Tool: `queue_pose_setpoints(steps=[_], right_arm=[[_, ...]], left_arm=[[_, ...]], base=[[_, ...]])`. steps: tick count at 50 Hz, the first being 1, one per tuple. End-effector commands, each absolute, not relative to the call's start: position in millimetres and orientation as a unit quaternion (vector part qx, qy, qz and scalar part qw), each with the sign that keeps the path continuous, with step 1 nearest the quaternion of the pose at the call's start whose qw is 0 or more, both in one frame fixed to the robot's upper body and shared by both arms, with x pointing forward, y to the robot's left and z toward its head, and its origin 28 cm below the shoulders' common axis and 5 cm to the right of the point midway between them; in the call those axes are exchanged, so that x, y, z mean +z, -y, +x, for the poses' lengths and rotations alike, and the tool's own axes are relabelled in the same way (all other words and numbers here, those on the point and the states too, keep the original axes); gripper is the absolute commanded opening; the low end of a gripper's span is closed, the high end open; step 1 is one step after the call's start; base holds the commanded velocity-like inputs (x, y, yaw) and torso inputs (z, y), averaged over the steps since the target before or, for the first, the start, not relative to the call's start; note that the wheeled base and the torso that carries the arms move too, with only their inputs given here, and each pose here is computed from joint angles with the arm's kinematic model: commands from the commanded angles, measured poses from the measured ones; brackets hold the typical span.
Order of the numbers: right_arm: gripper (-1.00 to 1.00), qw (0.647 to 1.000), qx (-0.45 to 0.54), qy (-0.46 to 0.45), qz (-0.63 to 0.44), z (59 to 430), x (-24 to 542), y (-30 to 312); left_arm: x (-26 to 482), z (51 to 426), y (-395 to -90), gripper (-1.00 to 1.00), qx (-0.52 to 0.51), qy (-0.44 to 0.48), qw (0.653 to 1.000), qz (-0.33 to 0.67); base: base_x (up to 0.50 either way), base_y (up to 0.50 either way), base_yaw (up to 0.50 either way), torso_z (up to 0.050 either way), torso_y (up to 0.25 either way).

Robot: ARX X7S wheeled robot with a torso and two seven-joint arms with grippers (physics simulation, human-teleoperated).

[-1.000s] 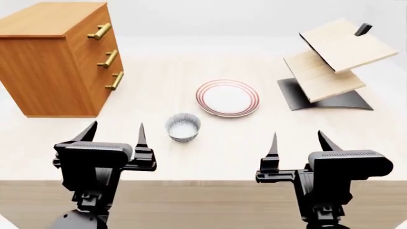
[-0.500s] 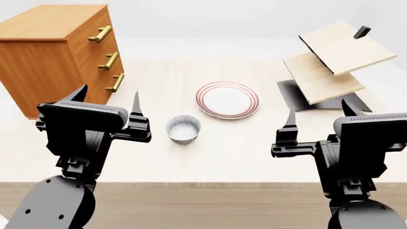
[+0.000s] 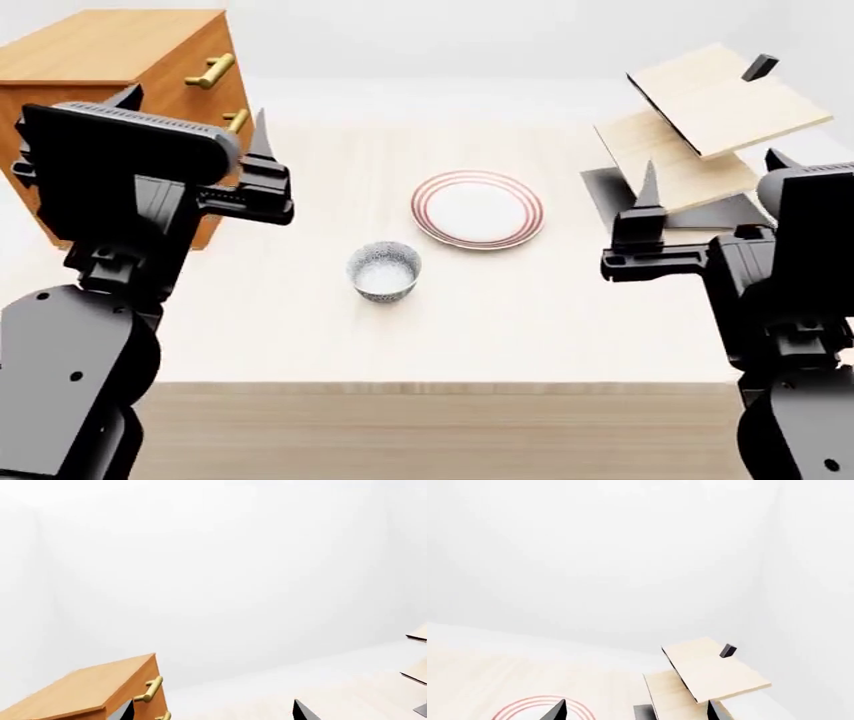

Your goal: Open the top drawer of the cabinet and put the bowl in it.

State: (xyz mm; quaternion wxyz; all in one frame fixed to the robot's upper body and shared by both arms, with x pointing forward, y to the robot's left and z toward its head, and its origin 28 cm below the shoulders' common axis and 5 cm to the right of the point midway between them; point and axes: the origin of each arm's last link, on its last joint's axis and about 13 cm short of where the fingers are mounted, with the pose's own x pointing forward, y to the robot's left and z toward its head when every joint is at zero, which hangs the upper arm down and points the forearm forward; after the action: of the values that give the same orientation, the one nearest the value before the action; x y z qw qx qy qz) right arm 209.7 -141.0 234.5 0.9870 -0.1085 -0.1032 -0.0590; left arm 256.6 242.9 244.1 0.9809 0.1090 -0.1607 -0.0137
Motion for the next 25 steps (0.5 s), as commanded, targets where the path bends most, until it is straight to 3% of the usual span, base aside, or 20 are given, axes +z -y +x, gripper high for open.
queue_pose_setpoints(steps=[1,25], right_arm=[[1.0,0.986,-0.057,0.11,-0.107,206.6,251.6,143.5],[1.0,0.985,-0.052,0.118,-0.111,205.8,253.5,144.6]], left_arm=[[259.6,259.2,-245.5,1.0,-0.011,0.174,0.978,0.117],[258.2,259.9,-245.6,1.0,-0.016,0.174,0.976,0.127]], base=[[0.2,0.0,0.0,0.05,0.0],[0.48,0.0,0.0,0.05,0.0]])
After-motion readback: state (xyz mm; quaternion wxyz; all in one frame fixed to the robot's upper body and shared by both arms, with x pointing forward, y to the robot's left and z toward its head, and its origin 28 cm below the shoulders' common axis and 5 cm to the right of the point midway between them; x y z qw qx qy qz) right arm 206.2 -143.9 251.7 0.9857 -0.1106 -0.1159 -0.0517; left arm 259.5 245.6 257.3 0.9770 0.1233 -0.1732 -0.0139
